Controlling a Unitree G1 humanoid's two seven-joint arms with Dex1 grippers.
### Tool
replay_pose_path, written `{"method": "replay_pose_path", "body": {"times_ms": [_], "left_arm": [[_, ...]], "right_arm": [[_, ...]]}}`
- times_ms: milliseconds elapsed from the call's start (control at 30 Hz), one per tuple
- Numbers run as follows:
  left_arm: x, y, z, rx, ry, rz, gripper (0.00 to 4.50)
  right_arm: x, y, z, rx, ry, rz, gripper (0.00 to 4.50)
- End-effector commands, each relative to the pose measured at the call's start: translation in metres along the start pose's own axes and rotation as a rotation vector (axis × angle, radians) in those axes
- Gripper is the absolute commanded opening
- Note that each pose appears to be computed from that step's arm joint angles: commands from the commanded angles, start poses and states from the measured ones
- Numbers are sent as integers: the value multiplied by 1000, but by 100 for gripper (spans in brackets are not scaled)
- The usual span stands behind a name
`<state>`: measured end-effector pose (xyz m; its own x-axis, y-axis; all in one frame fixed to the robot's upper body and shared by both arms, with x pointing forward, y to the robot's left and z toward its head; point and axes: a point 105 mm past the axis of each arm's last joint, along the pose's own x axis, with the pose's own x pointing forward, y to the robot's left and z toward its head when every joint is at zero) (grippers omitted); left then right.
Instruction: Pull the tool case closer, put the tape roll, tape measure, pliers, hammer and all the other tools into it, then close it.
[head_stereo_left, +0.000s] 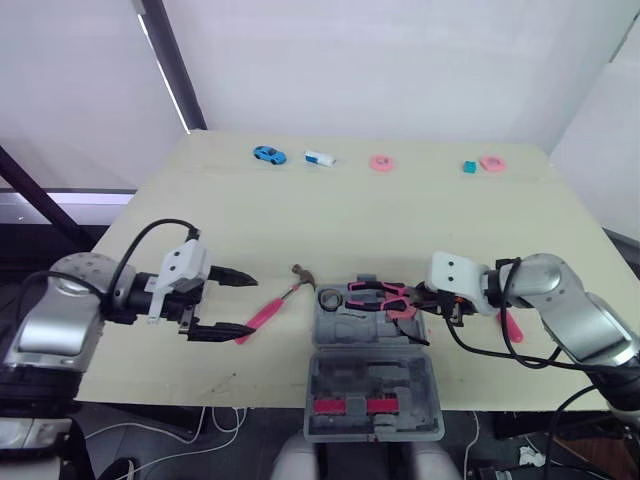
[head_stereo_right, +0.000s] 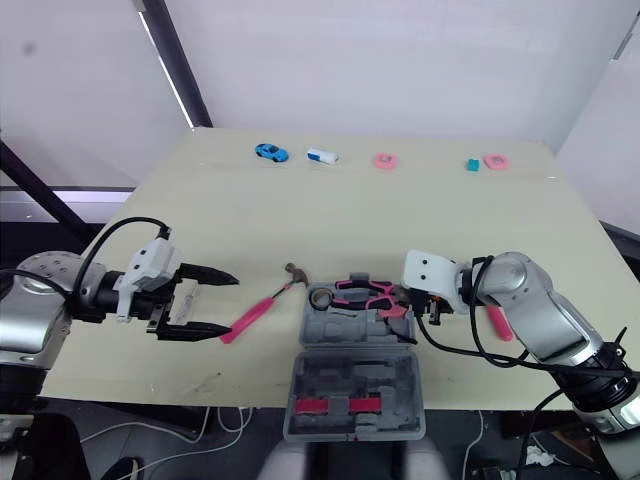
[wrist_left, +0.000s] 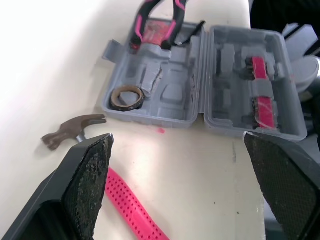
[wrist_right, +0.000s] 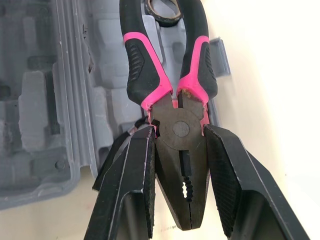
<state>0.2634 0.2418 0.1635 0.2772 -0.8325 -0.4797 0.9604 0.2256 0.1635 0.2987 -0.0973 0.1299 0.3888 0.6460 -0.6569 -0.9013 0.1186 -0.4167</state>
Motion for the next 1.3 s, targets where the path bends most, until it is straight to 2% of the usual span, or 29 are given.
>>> {"method": "replay_pose_path", "body": {"times_ms": [33,300,600,933,1300], "left_arm": [[-8,-1,12,33,-44,6,442],[-6,-4,21,45,-80,-17,442],[-1,-2,30,91,-94,-39,442],[4,-5,39,120,-101,-56,442],[4,-4,38,121,-97,-50,442]], "right_arm": [[0,-4,17,-95,-10,-11,97],[17,3,18,-154,74,56,97],[39,0,19,-225,148,31,97],[56,9,22,-213,144,67,97],[64,17,26,-191,126,88,97]]}}
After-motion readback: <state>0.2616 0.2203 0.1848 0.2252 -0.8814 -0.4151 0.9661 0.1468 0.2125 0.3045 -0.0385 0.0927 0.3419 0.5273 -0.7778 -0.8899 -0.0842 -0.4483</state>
